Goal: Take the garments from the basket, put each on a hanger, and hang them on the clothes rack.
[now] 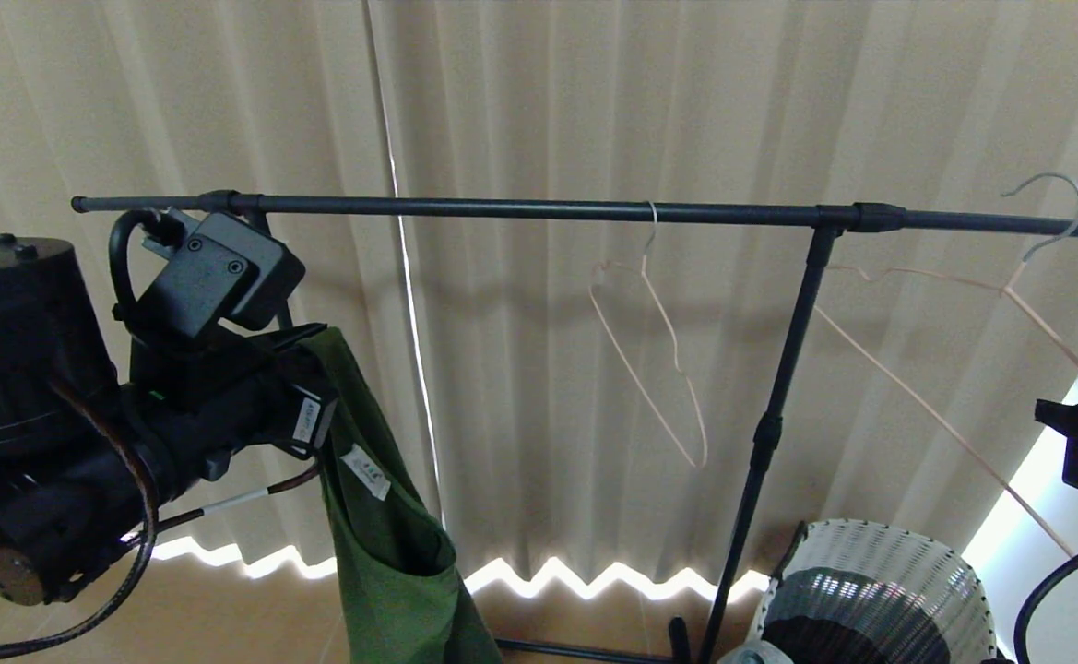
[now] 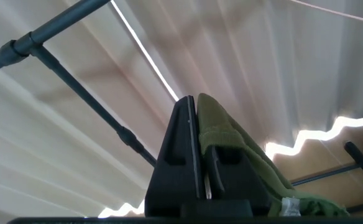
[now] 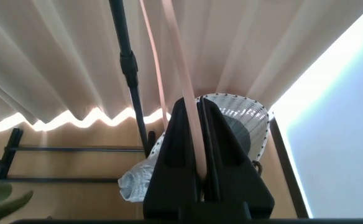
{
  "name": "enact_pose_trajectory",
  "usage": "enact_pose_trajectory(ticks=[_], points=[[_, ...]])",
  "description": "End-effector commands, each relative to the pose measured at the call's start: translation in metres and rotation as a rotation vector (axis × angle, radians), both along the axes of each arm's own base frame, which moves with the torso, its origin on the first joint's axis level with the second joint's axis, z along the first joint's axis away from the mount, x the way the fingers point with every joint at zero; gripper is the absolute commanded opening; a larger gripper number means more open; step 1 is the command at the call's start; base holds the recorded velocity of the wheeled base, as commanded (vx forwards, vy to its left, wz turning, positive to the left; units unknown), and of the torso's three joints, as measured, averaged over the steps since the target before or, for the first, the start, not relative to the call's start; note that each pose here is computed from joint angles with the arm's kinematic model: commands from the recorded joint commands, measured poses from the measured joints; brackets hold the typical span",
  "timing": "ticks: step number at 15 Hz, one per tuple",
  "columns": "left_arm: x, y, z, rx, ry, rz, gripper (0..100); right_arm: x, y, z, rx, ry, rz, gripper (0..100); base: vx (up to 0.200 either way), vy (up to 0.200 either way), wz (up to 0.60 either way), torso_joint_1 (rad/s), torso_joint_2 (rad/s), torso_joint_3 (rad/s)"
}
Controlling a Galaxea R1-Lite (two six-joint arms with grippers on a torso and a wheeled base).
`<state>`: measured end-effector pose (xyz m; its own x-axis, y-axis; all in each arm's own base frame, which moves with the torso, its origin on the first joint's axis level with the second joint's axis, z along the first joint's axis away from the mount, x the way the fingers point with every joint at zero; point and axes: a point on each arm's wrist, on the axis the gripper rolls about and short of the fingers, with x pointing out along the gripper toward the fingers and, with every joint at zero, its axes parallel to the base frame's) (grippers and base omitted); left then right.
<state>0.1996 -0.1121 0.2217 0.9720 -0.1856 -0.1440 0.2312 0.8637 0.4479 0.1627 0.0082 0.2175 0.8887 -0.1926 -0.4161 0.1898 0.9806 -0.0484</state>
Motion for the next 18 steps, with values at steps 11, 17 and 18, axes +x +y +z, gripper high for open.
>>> enact_pose_trajectory(ticks=[11, 17, 18], points=[[-0.0009, 0.0009, -0.0017, 0.012, 0.003, 0.001, 0, -0.0163, -0.0044, -0.0053, -0.004, -0.008, -0.016, 0, -0.2, 0.0, 0.0, 0.002, 0.0, 0.004], [-0.0019, 0.0011, -0.0051, 0.024, 0.009, -0.002, 0, -0.0175, -0.004, -0.004, -0.017, -0.012, 0.003, 0, -0.1, 0.0, 0.0, 0.003, 0.0, 0.002], [-0.0016, 0.001, -0.0066, 0.034, 0.007, -0.003, 0, -0.0183, -0.0031, -0.004, -0.015, -0.014, 0.01, 0, 0.0, 0.0, 0.0, 0.0, 0.0, 0.0]])
